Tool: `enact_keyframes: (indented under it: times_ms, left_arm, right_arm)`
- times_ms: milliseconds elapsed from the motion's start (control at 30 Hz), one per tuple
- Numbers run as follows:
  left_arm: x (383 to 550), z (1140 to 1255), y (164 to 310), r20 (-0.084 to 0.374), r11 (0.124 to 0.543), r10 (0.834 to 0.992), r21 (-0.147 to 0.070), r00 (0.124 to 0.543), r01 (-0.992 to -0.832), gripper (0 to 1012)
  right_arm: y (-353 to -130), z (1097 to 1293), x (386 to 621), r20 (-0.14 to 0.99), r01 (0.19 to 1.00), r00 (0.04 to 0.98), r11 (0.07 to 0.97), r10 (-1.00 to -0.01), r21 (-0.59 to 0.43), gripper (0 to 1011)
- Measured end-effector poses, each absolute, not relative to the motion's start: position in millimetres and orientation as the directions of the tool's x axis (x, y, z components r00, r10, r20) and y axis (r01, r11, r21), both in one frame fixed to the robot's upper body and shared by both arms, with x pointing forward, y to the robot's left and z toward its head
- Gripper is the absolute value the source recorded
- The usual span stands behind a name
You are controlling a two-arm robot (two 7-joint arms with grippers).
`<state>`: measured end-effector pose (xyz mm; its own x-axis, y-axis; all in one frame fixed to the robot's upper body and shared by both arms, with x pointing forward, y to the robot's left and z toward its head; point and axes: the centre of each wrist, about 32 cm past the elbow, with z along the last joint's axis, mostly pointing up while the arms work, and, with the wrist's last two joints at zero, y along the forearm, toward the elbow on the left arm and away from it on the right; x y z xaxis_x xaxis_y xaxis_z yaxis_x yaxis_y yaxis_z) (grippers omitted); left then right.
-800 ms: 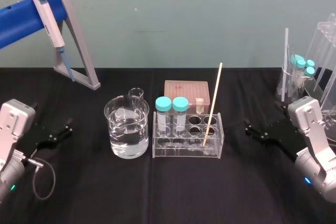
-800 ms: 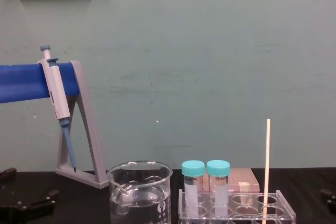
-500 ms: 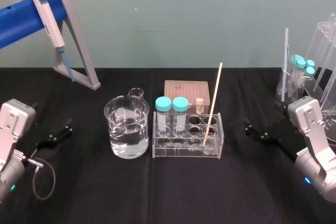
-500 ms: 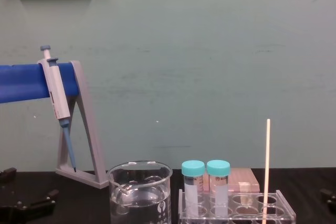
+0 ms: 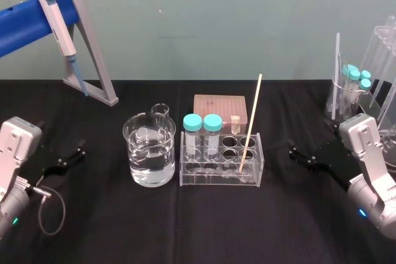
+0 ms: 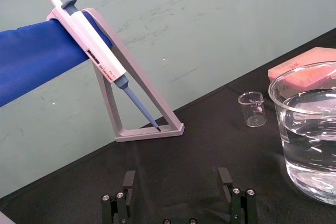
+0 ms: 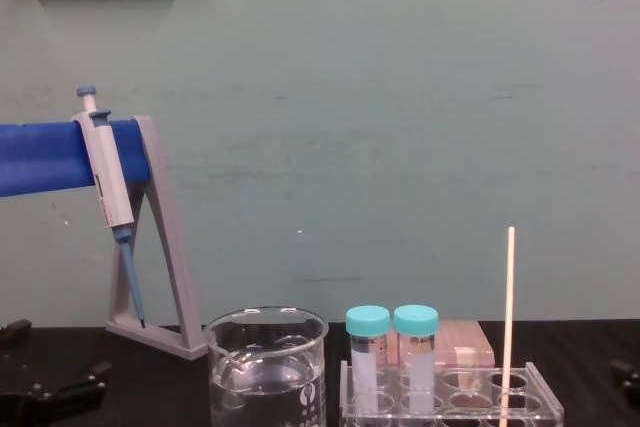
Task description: Hold the thermometer with one hand and immerse one end into the beaker, then reinsert it into the test tube rack.
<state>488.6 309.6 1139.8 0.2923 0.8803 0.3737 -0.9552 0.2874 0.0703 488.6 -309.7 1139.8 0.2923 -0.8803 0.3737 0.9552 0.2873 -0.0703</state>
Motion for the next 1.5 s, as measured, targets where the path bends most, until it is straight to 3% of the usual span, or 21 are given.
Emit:
enact_keyframes:
  times_ms: [1500]
  left_arm:
    - [488.6,1139.8,309.7,0.374,0.287,0.88,0.07,0.292,-0.955,1004]
  right_arm:
    - [-309.6,1139.8,488.6,0.374,0.955,0.292,0.287,-0.88,-0.07,1003]
